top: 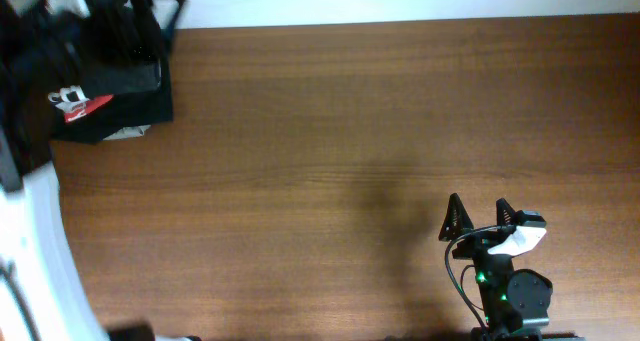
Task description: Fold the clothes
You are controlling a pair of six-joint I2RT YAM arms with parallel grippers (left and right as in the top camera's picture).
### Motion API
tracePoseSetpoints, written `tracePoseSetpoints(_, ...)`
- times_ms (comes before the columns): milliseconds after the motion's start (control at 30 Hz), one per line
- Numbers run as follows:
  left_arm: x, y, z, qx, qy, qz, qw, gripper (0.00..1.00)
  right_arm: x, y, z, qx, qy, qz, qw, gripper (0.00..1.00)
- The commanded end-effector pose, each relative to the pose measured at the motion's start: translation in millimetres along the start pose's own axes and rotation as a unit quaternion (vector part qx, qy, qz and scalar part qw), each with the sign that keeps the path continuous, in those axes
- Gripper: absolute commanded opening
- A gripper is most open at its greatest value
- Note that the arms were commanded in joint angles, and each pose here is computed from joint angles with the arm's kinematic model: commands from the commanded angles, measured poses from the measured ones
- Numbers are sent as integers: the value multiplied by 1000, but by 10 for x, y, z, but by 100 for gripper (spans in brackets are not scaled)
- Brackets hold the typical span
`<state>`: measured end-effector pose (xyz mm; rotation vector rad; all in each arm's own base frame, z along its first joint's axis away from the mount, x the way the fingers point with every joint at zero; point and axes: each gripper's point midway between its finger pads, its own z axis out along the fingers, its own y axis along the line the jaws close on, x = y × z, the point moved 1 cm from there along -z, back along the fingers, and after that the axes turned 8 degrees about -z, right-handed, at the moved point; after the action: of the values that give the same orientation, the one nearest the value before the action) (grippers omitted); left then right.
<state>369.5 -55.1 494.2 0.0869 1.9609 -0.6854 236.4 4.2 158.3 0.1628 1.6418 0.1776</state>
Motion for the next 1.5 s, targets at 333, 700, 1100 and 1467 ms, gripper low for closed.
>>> tracePoseSetpoints(333,1959,286,-388,-105,134,-36,985,99,14,-9,-2,0,0,-5,1000,99)
tracePoseSetpoints(700,2820,674,-410,-116,-39,63,990,99,14,-9,-2,0,0,-5,1000,99)
tracePoseSetpoints(1100,3151,845,-216,-76,-177,128,973,99,14,-9,-2,0,0,-5,1000,99)
tracePoseSetpoints(1467,2998,1005,-334,-123,-277,145,942,99,14,-9,-2,0,0,-5,1000,99)
